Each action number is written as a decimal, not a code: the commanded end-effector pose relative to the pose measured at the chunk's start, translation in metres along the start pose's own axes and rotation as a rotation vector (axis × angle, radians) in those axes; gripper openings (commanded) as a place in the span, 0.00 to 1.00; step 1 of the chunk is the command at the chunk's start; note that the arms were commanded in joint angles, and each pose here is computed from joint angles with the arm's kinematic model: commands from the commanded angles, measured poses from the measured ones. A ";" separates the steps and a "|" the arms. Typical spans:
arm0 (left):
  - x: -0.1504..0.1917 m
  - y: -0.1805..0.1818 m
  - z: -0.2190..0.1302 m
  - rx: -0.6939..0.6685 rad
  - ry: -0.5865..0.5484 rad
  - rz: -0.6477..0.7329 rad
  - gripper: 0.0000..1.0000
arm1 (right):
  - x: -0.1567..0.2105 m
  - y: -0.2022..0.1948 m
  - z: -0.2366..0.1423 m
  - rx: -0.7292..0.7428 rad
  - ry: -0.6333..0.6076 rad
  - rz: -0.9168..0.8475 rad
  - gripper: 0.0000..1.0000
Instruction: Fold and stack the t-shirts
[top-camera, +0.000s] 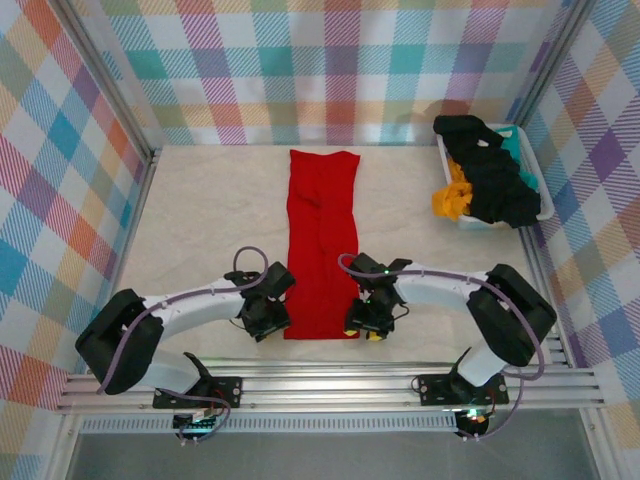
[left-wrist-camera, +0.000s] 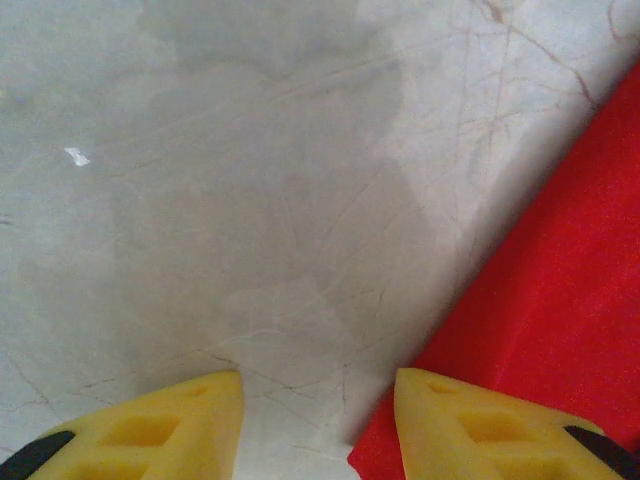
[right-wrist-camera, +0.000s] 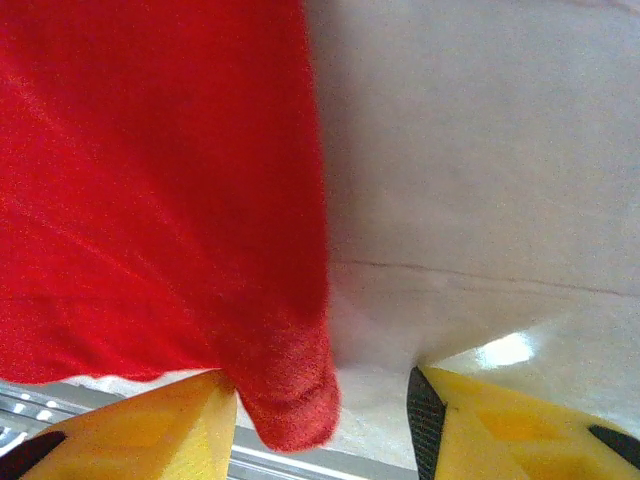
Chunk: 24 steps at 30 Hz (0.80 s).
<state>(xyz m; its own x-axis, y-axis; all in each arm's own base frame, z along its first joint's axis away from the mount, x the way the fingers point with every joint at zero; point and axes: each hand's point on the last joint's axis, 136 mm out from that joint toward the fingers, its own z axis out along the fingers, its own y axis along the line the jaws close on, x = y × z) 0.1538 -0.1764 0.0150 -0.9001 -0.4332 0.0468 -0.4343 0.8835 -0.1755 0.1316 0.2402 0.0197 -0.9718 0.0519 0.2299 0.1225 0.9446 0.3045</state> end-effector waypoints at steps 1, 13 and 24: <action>-0.003 -0.031 0.004 0.108 -0.026 -0.026 0.44 | -0.007 0.014 -0.006 -0.027 -0.036 0.012 0.49; 0.002 -0.035 0.036 0.069 -0.010 -0.030 0.10 | -0.020 0.007 0.015 0.018 -0.050 0.059 0.19; -0.015 -0.034 -0.025 0.113 -0.170 -0.078 0.30 | -0.022 0.011 -0.002 0.012 -0.097 0.026 0.00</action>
<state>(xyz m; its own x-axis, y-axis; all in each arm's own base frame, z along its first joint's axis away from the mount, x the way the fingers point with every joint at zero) 0.1590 -0.1788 0.0193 -0.8637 -0.5035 -0.0224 -0.4942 0.8549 -0.1581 0.1513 0.2551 0.0173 -0.9765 0.1065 0.1873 0.1613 0.9377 0.3079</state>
